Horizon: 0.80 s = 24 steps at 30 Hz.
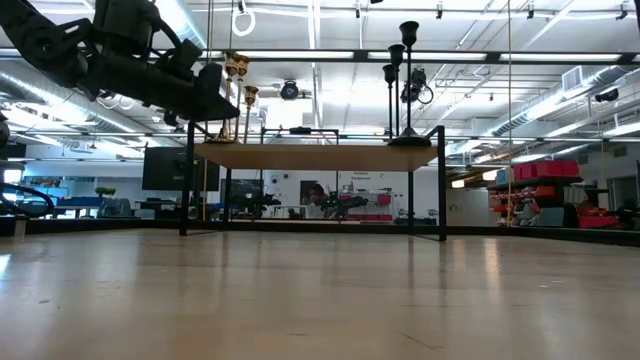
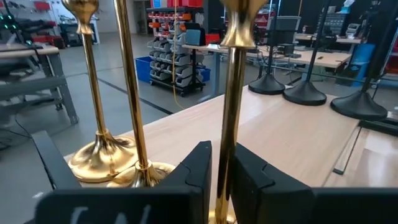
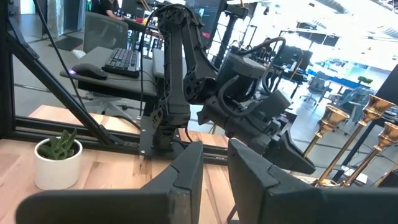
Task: Pick & Place candle stick holders
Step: Put the gold candle holder on the shelf aligned with the other gold candle holders, then return to Home Position
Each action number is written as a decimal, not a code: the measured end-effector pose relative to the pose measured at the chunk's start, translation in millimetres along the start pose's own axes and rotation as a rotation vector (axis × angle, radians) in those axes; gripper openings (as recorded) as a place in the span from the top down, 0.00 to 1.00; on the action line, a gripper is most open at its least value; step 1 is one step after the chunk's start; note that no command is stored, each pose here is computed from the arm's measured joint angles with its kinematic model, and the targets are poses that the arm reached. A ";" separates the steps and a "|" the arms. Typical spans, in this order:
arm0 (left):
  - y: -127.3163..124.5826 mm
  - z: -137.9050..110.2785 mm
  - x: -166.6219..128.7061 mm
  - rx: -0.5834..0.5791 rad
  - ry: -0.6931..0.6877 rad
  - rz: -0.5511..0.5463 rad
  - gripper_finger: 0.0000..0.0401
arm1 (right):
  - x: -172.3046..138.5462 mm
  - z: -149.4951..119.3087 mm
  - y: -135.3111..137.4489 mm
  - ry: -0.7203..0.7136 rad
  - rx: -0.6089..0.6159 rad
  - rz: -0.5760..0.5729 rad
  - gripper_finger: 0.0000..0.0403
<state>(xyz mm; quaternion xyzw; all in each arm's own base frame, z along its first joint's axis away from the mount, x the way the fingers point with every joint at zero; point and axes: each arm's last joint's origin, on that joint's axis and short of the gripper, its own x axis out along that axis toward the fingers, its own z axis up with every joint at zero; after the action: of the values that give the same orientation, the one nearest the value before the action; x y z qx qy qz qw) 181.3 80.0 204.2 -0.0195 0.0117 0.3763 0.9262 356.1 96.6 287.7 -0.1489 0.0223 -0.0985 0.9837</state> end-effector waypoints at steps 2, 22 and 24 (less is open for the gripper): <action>0.2 0.5 -0.1 0.025 -0.005 0.007 0.87 | 0.0 -0.1 0.0 0.001 0.000 0.000 0.81; -2.4 13.8 -17.0 0.098 -0.040 -0.023 0.53 | -1.4 0.0 -2.2 0.028 -0.036 -0.040 0.81; -2.6 17.8 -24.7 0.098 -0.044 -0.043 0.53 | -2.4 0.2 -4.4 0.050 -0.041 -0.094 0.81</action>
<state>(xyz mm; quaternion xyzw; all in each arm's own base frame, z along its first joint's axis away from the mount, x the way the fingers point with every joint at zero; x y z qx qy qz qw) 165.5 61.7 222.9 0.0337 0.0094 0.3558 0.9339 353.0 92.9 289.3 -0.1674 0.0417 -0.1479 0.9738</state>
